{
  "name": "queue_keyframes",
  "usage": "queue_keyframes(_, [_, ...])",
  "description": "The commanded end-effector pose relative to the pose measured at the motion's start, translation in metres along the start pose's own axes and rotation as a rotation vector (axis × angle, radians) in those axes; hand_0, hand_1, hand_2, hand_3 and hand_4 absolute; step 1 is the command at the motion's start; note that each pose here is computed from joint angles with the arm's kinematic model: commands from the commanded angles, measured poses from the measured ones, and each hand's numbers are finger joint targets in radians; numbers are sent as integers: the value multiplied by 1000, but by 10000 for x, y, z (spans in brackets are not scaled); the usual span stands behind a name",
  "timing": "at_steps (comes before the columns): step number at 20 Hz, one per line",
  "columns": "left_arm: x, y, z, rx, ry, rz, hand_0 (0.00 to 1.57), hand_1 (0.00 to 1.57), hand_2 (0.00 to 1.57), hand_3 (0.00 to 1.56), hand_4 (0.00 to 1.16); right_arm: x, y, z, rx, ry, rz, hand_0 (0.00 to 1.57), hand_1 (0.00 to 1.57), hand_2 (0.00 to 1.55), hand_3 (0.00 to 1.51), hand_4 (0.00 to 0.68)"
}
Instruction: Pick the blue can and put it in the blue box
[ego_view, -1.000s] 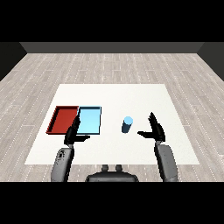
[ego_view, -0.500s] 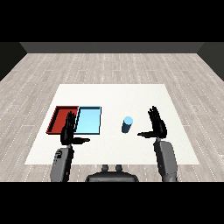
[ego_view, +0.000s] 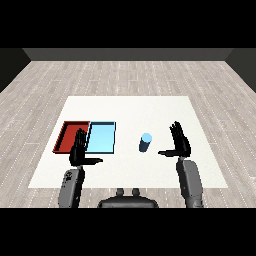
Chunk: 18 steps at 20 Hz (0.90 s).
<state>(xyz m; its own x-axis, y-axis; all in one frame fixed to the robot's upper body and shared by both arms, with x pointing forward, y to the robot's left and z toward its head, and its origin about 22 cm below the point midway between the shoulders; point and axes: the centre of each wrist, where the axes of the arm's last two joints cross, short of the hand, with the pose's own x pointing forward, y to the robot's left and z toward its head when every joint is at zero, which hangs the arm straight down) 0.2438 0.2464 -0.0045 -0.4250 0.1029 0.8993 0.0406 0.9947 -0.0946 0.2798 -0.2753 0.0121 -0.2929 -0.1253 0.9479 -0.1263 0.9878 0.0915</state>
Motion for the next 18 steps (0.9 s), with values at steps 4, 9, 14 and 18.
queue_keyframes(4, [21,14,-41,-2,22,-14,0,0,0,0,0,-85,-66,101,-16,55,-49,0,0,0,0,0])
queue_keyframes(9, [250,34,-75,6,12,14,0,0,0,0,0,-205,89,53,-21,92,-68,0,0,0,0,0])
queue_keyframes(14, [-25,78,29,20,-22,20,0,0,0,0,0,-351,121,34,-35,96,-94,0,0,0,0,0])
queue_keyframes(18, [96,79,-91,26,10,17,0,0,0,0,0,-563,297,-114,-56,149,-101,0,0,0,0,0])
